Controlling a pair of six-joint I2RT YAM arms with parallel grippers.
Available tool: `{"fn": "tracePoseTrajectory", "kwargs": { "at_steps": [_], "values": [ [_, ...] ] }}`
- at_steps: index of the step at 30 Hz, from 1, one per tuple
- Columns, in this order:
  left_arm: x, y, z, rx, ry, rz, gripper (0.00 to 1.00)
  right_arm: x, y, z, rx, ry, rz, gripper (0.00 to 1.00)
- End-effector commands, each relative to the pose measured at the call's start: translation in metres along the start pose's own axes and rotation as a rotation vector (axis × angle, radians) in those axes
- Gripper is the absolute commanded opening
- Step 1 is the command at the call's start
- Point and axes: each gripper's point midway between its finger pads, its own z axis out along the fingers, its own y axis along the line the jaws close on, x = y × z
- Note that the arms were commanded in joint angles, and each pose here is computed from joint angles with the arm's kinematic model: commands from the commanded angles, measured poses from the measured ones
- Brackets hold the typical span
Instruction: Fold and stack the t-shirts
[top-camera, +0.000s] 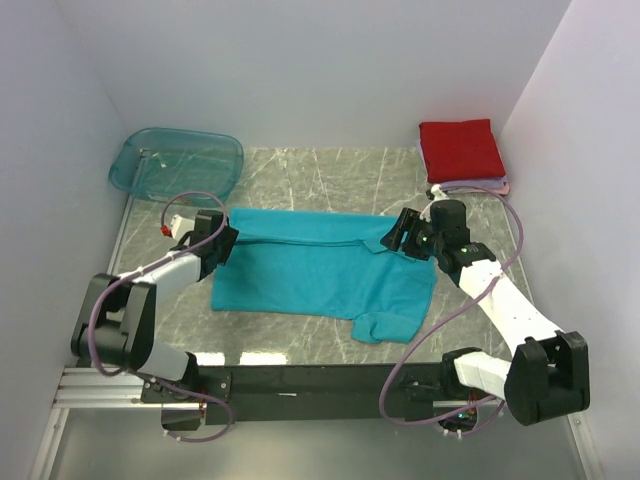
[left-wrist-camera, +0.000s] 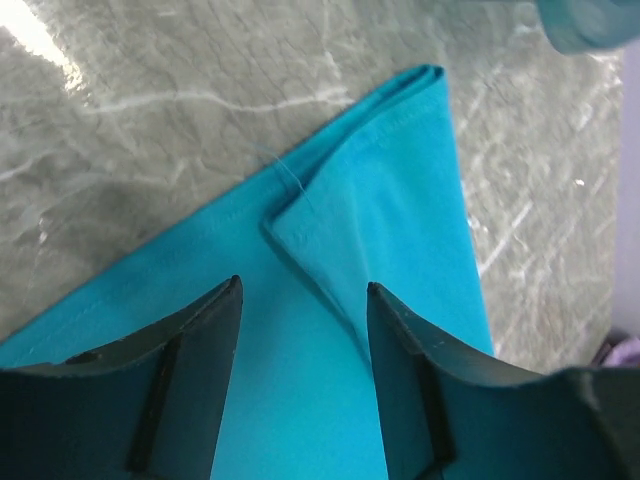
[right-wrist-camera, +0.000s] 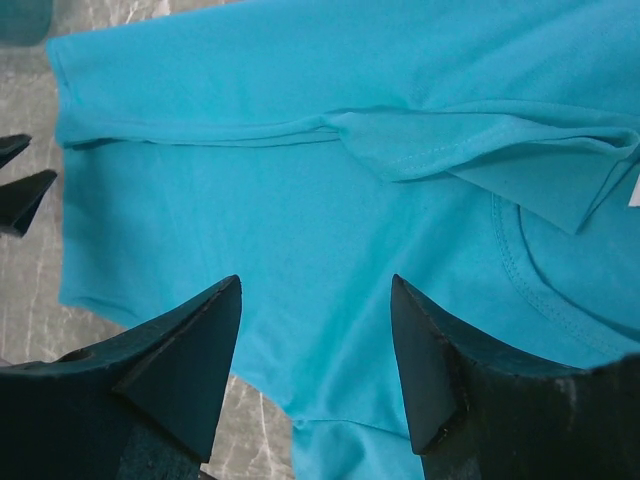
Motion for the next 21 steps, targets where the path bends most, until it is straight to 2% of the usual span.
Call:
{"fn": "tracePoseTrajectory", "kwargs": {
  "at_steps": [1, 16, 21],
  "values": [
    [-0.016, -0.035, 0.009, 0.074, -0.055, -0.090, 0.58, -0.008, 0.009, -0.007, -0.035, -0.027, -0.056, 0.68],
    [-0.006, -0.010, 0.038, -0.002, -0.065, -0.068, 0.50, -0.001, 0.005, -0.006, -0.032, -0.002, -0.088, 0.66],
    [-0.008, -0.008, 0.041, -0.006, -0.082, -0.036, 0.44, 0.003, 0.005, -0.005, -0.035, 0.010, -0.084, 0.66]
  ]
}}
